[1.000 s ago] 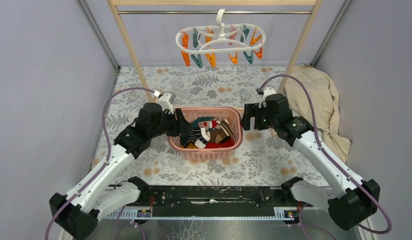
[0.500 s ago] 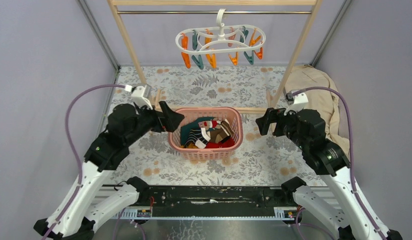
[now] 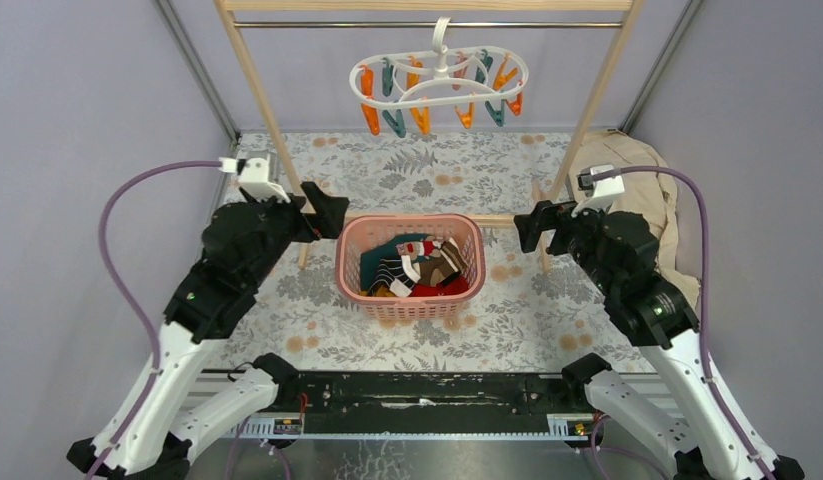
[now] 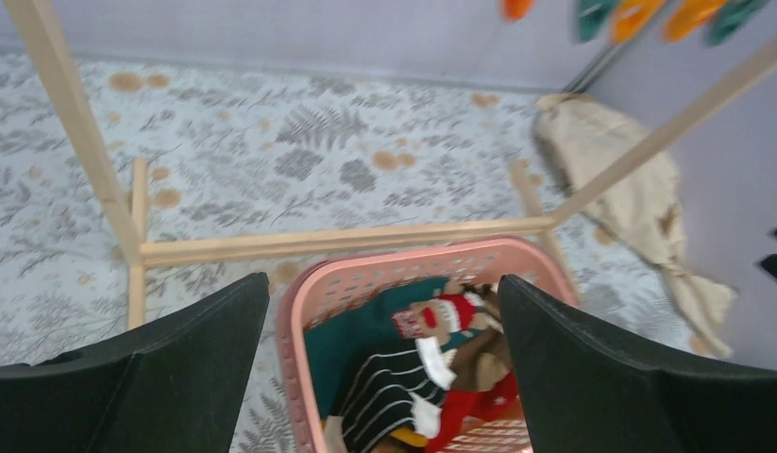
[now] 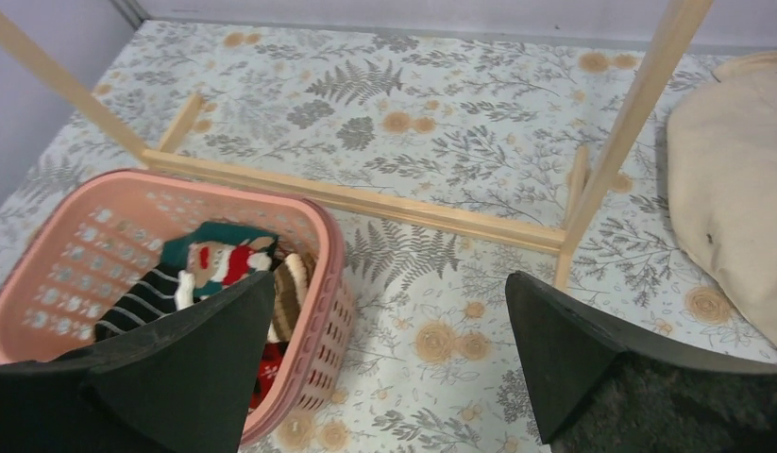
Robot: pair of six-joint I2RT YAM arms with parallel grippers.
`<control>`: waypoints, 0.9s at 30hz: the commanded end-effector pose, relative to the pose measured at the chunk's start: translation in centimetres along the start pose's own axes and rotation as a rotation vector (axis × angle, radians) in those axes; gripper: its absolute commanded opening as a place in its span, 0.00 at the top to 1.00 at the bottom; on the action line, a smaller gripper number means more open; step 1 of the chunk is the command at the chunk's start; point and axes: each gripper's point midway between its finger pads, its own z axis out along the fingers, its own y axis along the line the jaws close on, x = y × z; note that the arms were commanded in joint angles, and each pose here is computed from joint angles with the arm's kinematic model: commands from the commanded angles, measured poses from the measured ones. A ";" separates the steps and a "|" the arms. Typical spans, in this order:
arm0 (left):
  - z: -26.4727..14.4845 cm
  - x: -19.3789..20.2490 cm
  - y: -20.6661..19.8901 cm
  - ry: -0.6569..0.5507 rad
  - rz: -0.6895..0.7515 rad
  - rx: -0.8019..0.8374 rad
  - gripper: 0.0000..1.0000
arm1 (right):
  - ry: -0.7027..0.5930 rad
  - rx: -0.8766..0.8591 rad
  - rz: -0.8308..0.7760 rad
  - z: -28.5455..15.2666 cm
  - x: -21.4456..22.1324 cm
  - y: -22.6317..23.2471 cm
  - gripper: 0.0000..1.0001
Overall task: Remove the socks clipped to the hanger
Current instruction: Reset both arms
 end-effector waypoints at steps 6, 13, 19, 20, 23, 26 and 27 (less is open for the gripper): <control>5.2 5.7 7.0 -0.032 -0.041 -0.119 0.02 | -0.029 0.105 -0.040 4.4 2.1 -2.1 0.00; 7.1 10.2 11.0 0.022 -0.141 -0.172 0.01 | -0.006 0.239 -0.015 5.9 6.0 -5.6 0.00; 8.1 12.0 13.4 -0.002 -0.125 -0.247 0.01 | -0.035 0.335 0.027 6.6 8.3 -9.1 0.00; 8.2 12.2 13.7 -0.006 -0.119 -0.253 0.01 | -0.048 0.344 0.040 6.7 8.6 -9.5 0.00; 8.1 12.4 14.4 -0.036 -0.096 -0.271 0.01 | -0.094 0.397 0.044 6.5 9.9 -11.0 0.00; 7.6 12.4 15.7 -0.068 -0.043 -0.323 0.01 | -0.145 0.494 0.040 5.7 10.9 -13.1 0.00; 7.4 12.5 16.1 -0.074 -0.022 -0.341 0.01 | -0.167 0.529 0.045 5.3 11.1 -13.8 0.00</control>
